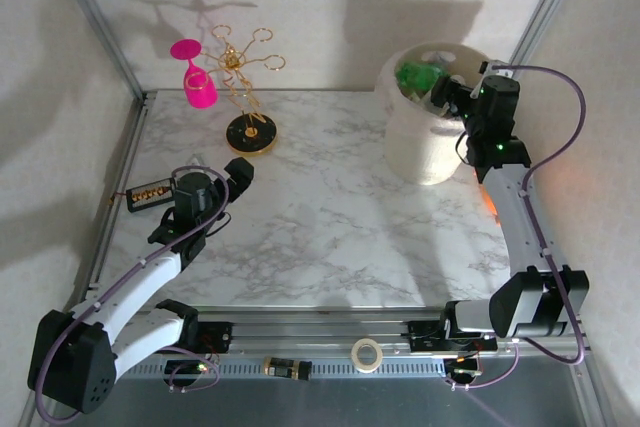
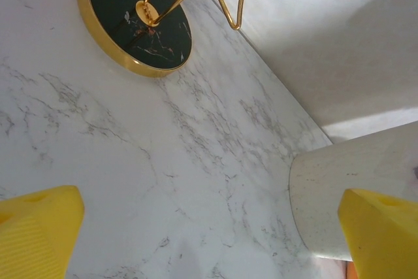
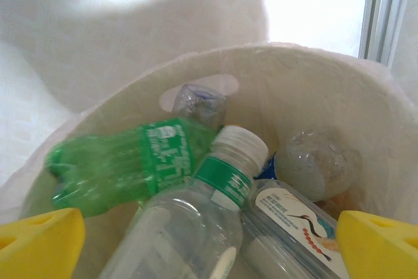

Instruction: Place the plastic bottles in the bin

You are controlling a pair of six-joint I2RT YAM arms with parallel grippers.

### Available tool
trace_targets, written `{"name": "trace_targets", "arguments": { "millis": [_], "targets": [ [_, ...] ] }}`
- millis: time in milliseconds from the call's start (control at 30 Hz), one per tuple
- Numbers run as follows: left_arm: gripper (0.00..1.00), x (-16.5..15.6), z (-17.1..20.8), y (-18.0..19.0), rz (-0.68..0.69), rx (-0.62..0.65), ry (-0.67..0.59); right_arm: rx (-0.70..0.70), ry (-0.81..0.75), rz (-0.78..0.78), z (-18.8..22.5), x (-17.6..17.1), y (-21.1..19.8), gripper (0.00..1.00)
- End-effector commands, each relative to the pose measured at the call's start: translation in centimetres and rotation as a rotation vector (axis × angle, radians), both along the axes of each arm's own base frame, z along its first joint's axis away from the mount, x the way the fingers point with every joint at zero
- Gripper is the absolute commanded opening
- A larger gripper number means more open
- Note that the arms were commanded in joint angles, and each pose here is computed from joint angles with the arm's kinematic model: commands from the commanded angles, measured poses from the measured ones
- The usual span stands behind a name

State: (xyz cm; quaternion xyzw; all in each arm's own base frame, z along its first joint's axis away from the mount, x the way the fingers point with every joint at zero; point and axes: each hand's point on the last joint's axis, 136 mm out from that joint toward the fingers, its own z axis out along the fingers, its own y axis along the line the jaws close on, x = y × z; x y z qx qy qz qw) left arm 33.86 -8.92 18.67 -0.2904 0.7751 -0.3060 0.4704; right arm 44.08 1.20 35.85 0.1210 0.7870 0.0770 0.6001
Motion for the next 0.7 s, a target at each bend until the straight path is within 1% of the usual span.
{"name": "trace_targets", "arguments": {
  "millis": [0,167,233,533,667],
  "targets": [
    [1.0,0.0,0.4,0.9,0.036,0.016,-0.024,0.001,-0.095,-0.015,4.1,-1.9,-0.5,0.99],
    [0.99,0.1,0.3,1.3,0.056,0.038,-0.028,0.011,-0.123,0.015,4.0,-4.4,0.0,0.99],
    [1.0,0.2,0.3,1.4,0.06,0.044,-0.027,0.021,-0.121,0.035,3.1,-5.5,0.3,0.99],
    [1.0,1.1,0.2,1.5,0.065,0.072,-0.033,0.093,-0.094,0.174,-3.1,-11.4,3.0,0.99],
    [1.0,1.7,0.1,2.0,0.086,0.1,-0.032,0.095,-0.088,0.184,-6.7,-13.1,3.3,0.99]
  ]
}}
